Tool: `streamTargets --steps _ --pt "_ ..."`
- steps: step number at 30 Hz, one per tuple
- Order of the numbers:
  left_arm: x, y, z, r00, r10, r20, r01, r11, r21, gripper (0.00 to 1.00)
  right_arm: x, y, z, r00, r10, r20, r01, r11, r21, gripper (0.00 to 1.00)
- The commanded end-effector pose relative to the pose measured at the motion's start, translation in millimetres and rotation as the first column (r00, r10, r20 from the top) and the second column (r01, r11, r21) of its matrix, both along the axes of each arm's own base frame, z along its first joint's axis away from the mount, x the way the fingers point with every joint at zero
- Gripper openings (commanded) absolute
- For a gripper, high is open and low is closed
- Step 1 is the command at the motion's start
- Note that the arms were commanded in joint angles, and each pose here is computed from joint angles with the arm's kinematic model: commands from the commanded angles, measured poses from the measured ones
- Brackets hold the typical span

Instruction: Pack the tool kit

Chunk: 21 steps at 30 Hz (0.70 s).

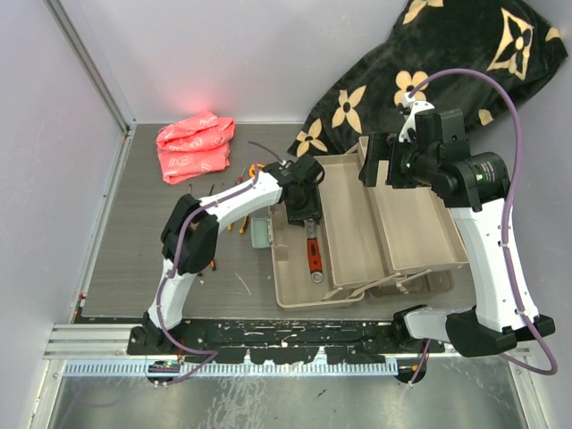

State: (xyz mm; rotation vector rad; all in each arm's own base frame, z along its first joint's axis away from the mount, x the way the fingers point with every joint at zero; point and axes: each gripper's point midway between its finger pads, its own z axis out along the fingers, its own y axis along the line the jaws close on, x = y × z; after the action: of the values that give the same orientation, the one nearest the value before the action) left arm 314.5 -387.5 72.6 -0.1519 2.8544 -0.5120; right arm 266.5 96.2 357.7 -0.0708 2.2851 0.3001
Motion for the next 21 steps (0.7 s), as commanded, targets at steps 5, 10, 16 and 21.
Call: streamTargets --steps 5,10,16,21 --pt "51 51 126 0.954 0.083 0.287 -0.053 0.992 -0.112 0.46 4 -1 17 0.998 -0.019 0.059 0.018 1.0 0.023 1.0" --pt "59 126 161 0.912 0.156 0.378 -0.143 0.988 -0.063 0.46 11 2 23 0.997 -0.009 0.071 0.007 1.0 0.023 1.0" --pt "11 244 119 0.92 0.266 0.286 -0.308 0.945 0.111 0.48 22 6 31 0.996 0.004 0.086 -0.006 1.0 0.025 1.0" --pt "-33 303 68 0.902 0.41 0.134 -0.43 0.879 0.205 0.47 30 11 27 0.998 0.011 0.068 -0.013 1.0 0.025 1.0"
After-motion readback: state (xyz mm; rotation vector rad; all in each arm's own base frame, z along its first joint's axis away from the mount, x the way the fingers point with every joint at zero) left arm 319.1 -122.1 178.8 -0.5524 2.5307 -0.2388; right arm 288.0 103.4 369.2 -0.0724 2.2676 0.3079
